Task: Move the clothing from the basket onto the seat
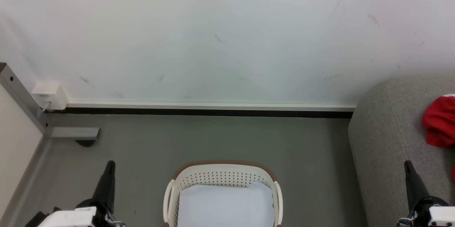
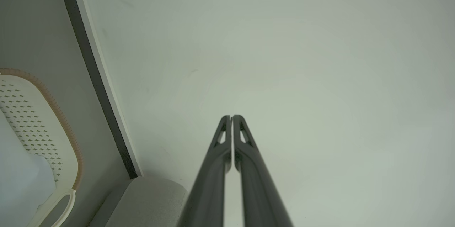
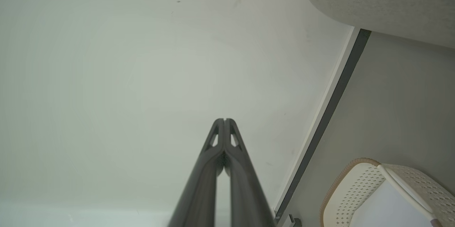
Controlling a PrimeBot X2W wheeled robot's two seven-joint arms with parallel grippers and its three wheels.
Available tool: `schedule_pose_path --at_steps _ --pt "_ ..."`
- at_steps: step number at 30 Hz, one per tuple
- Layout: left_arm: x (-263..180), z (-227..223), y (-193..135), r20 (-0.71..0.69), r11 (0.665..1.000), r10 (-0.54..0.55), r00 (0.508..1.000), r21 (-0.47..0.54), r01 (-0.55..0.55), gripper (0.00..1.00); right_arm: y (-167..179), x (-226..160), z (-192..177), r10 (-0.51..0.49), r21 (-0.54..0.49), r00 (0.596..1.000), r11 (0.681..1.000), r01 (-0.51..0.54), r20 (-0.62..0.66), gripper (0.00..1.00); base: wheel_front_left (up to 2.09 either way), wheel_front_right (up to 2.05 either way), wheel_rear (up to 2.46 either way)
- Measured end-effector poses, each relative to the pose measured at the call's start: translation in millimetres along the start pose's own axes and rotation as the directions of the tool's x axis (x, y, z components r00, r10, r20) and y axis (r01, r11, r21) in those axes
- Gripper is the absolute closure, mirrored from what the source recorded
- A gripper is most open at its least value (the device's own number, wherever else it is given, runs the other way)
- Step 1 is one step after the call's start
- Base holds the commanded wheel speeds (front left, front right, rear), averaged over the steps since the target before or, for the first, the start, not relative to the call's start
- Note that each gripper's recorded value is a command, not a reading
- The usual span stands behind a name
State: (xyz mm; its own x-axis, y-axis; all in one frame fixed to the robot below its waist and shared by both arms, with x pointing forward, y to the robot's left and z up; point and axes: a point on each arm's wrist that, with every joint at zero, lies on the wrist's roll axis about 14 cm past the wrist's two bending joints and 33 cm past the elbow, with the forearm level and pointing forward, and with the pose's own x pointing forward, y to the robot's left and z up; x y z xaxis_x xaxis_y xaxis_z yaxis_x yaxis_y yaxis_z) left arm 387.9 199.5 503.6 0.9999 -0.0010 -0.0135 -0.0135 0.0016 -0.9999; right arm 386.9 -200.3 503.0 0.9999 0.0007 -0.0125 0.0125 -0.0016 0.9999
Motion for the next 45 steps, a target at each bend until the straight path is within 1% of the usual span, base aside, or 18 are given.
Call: schedule_pose_path --at_steps 45 --pt "0.1 0.0 -0.2 0.0 1.0 -0.001 1.0 0.0 0.001 1.0 0.2 0.1 0.1 0.001 0.001 1.0 1.0 -0.001 0.001 1.0 0.0 0.0 0.0"
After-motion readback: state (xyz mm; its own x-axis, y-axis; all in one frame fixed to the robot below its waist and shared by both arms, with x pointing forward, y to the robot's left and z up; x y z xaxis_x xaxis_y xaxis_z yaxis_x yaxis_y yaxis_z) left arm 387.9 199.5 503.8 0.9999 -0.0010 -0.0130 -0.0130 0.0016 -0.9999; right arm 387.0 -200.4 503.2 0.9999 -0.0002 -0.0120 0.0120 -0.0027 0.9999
